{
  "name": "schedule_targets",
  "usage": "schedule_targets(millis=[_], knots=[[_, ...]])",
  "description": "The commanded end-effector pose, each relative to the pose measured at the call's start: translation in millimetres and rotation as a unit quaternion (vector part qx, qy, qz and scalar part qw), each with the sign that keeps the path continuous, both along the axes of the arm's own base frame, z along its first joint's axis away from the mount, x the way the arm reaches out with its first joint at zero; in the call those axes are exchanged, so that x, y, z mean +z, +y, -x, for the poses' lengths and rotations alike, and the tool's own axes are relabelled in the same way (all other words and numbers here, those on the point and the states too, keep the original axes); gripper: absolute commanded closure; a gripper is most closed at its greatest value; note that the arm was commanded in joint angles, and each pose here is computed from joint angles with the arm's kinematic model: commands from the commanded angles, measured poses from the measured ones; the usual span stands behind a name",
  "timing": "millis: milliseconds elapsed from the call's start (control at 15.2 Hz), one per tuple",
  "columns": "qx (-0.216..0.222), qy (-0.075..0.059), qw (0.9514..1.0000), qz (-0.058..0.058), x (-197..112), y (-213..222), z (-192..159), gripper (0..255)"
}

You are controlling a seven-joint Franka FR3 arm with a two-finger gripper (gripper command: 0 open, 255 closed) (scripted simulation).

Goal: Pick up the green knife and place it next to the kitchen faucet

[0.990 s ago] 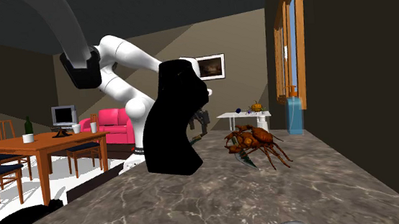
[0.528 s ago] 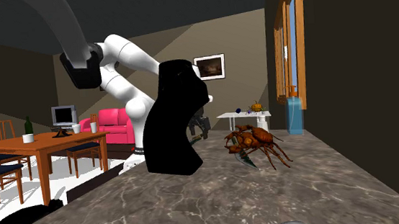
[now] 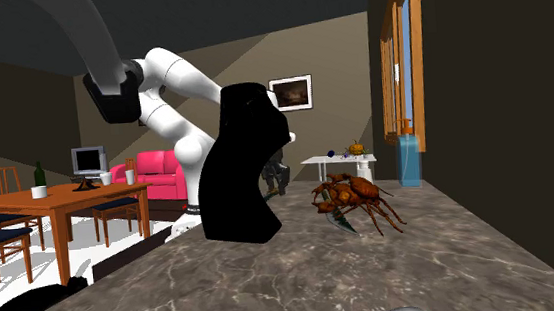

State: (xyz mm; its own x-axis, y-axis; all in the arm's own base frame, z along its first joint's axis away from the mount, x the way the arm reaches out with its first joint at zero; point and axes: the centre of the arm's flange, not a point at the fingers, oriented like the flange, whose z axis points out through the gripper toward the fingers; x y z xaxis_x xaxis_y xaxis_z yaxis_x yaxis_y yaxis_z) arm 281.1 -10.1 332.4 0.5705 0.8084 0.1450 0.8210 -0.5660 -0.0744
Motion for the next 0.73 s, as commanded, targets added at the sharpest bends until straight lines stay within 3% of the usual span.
schedule_targets(millis=[0, 396, 660], knots=[[0.0, 0.0, 1.0, 0.0, -0.1, 0.0, 0.0, 255], [0.0, 0.0, 1.0, 0.0, -0.1, 0.0, 0.0, 255], [0.0, 0.0, 1.0, 0.0, 21.0, 0.0, 0.0, 255]])
